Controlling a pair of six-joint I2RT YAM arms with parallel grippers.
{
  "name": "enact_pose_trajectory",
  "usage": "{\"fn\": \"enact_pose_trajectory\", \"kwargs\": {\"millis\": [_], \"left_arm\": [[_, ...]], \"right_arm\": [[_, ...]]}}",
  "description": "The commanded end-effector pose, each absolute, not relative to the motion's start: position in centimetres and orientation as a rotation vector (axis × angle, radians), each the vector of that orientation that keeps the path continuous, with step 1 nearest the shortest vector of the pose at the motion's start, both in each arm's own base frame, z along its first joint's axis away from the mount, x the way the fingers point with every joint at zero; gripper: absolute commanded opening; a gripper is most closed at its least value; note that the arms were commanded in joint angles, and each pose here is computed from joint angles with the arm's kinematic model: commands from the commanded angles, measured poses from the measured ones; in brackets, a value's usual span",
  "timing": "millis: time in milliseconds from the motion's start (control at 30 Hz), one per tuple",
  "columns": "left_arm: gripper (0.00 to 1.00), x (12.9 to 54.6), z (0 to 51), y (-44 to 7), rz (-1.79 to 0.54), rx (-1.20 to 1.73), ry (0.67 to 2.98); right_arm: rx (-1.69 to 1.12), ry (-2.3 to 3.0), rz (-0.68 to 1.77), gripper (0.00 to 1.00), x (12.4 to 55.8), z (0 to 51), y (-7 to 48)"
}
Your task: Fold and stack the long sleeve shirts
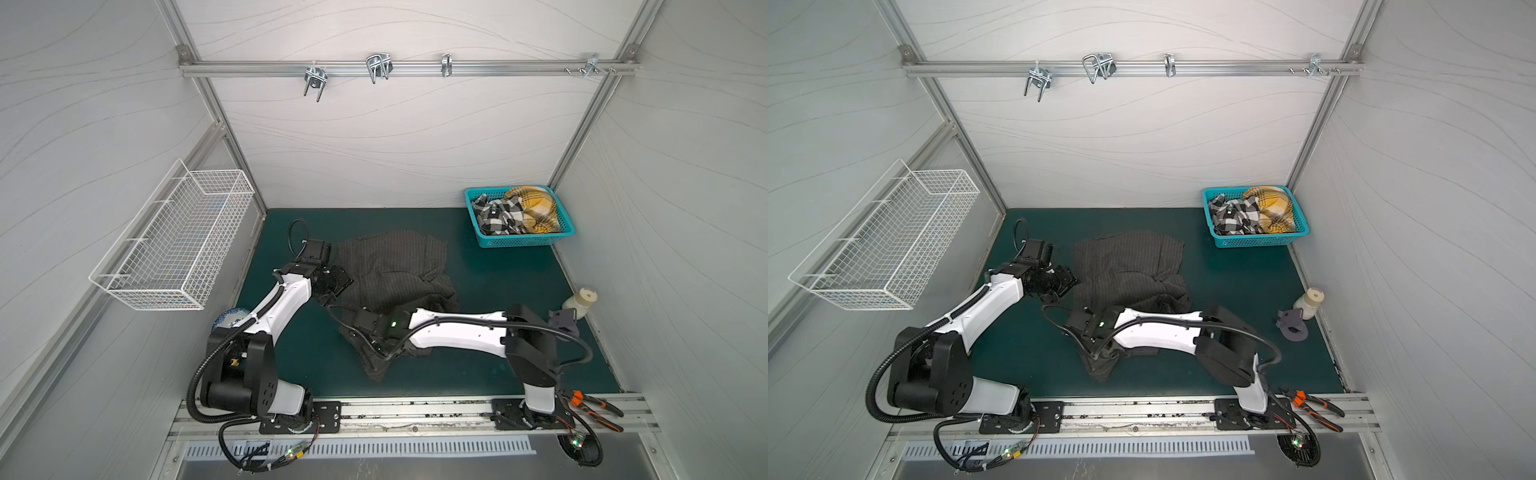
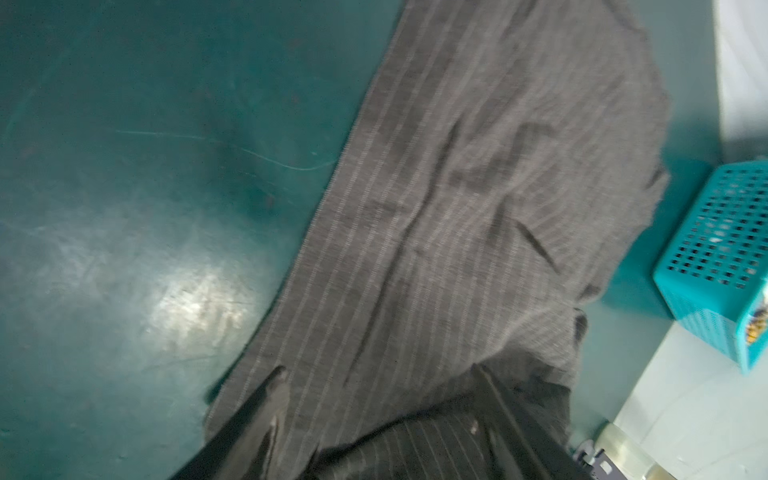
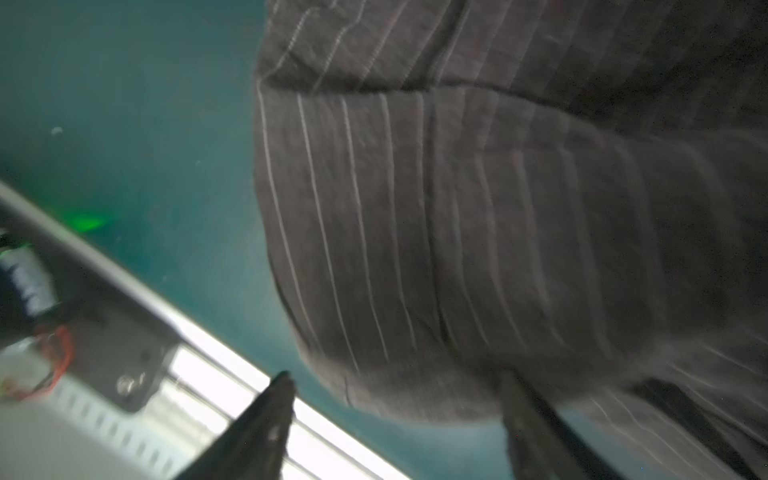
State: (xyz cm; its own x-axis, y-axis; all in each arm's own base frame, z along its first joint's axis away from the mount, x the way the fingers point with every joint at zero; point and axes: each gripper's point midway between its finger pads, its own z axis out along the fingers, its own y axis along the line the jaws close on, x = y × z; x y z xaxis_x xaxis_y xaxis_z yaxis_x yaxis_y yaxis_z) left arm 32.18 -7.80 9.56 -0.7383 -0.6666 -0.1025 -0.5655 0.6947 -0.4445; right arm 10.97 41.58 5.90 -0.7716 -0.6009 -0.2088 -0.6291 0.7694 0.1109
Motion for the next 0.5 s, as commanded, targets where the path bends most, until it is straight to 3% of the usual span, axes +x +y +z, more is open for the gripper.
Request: {"fn": "enact_pose_trajectory", "kwargs": {"millis": [0, 67, 100, 167, 300, 367, 467], "left_arm": [[0.66, 32.1, 8.9, -7.4, -0.566, -0.965, 2.679], [0.65, 32.1, 8.5, -7.3, -0.553, -0.962, 2.684], [0.65, 32.2, 8.3, -7.2, -0.544, -0.957, 2.685], [0.67, 32.3, 7.9, -6.9, -0.514, -0.950, 2.687], [0.68, 33.4, 7.6, -7.0, -0.515, -0.957, 2.679], [0.69, 34.3, 7.7, -7.5, -0.547, -0.951, 2.672], [0.71, 35.5, 7.3, -8.4, -0.606, -0.940, 2.665]], "right_arm": [[-0.869, 2.891, -0.116, 0.35, 12.9, 4.1, 36.2], [-0.755, 2.916, -0.244, 0.12, 14.2, 4.2, 32.7], [-0.702, 2.923, -0.283, 0.08, 14.8, 4.3, 30.9], [-0.573, 2.947, -0.306, 0.01, 15.9, 5.1, 26.9], [-0.316, 3.023, -0.249, 0.00, 18.1, 6.0, 19.8], [-0.293, 3.040, -0.107, 0.08, 18.6, 6.5, 18.7], [-0.267, 2.987, -0.133, 0.42, 19.5, 8.6, 17.0]]}}
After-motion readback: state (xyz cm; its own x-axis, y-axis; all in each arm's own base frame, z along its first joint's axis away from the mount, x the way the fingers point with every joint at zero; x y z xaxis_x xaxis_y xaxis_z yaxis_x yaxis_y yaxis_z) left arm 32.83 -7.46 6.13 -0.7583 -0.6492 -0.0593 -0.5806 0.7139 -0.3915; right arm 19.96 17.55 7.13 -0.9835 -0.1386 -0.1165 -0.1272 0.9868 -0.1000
